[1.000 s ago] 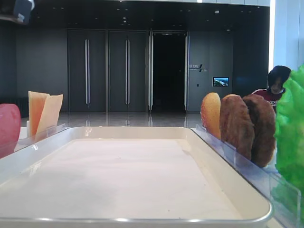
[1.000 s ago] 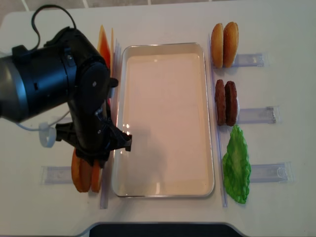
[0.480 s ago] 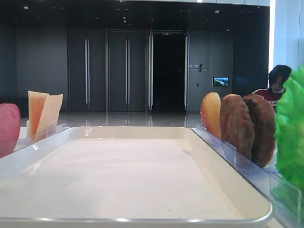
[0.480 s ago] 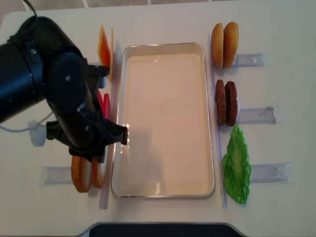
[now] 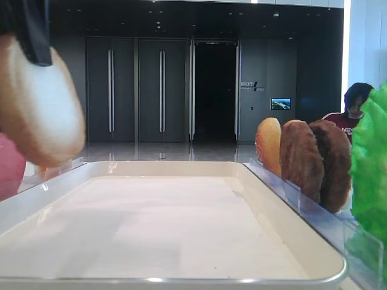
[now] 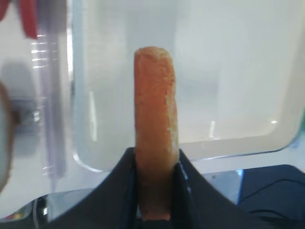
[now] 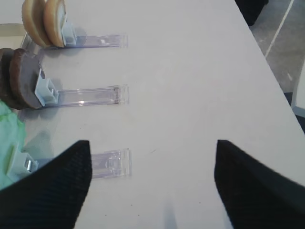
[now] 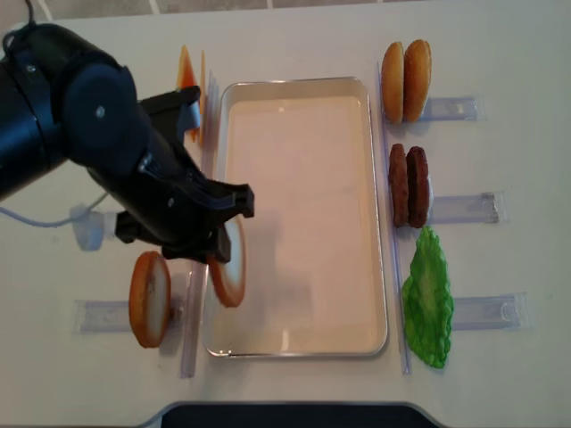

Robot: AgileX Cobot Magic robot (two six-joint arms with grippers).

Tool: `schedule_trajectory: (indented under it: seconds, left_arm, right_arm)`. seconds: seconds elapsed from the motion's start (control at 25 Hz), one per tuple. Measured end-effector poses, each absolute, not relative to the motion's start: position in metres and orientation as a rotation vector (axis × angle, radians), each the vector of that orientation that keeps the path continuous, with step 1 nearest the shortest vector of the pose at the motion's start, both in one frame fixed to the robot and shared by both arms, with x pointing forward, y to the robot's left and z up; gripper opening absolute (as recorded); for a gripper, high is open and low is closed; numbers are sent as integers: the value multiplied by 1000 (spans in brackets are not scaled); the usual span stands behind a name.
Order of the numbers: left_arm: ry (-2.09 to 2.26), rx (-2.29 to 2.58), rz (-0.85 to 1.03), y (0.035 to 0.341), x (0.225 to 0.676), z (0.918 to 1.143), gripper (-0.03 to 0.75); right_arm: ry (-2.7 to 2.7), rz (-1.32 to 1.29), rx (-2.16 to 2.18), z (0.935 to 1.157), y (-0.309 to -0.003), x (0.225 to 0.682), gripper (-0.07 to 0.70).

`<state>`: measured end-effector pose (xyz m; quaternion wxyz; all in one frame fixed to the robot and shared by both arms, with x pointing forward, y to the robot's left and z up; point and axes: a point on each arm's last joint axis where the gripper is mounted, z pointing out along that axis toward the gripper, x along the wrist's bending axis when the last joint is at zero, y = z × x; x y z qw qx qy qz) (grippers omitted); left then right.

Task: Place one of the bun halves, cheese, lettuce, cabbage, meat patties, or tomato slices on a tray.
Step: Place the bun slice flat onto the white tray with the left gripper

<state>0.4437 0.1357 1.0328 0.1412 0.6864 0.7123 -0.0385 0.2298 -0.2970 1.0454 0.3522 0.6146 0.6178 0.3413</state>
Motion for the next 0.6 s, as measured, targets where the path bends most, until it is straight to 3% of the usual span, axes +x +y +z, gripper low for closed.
schedule_trajectory:
  seconds: [0.32, 0.6]
  left_arm:
    - [1830, 1951, -247, 118, 446, 1038, 141]
    - [1746, 1930, -350, 113, 447, 1001, 141]
  right_arm:
    - [1599, 883, 1590, 1045, -297, 230, 538]
    - [1599, 883, 1590, 1045, -297, 230, 538]
